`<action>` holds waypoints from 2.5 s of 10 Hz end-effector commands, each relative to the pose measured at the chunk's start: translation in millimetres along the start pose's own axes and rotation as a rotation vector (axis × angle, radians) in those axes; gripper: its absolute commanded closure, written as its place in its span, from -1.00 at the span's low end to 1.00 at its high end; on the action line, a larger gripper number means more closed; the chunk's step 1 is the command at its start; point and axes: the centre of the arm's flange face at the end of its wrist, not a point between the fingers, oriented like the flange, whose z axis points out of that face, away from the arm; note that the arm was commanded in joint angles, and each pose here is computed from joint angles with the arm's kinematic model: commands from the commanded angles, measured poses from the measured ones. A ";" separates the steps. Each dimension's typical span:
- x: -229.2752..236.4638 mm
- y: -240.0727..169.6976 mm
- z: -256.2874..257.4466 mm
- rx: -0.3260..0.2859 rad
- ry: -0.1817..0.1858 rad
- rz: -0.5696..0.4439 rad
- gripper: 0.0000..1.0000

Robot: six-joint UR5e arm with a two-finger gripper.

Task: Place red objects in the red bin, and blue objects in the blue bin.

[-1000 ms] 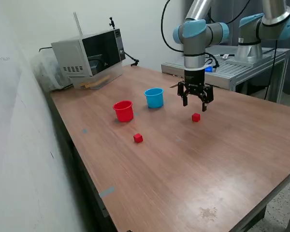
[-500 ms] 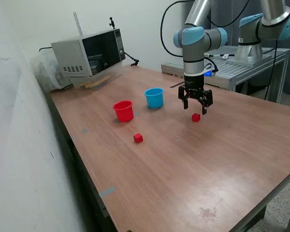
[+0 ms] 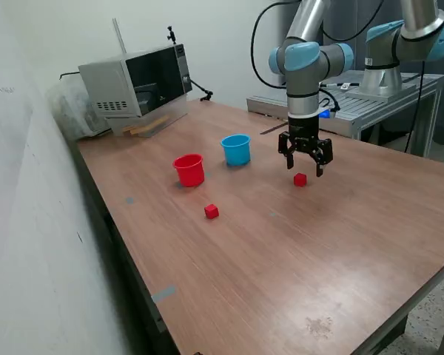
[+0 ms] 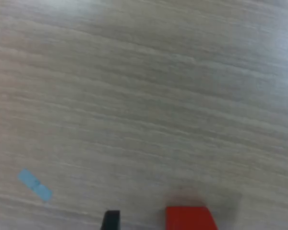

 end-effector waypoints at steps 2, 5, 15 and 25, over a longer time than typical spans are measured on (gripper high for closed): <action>3.8 1.7 -1.1 -0.005 -0.001 -0.009 -1.00; 3.9 2.0 1.1 -0.007 0.001 -0.009 1.00; -5.0 1.0 12.5 0.015 -0.001 -0.031 1.00; -9.2 17.1 -10.5 -0.029 -0.013 -0.030 1.00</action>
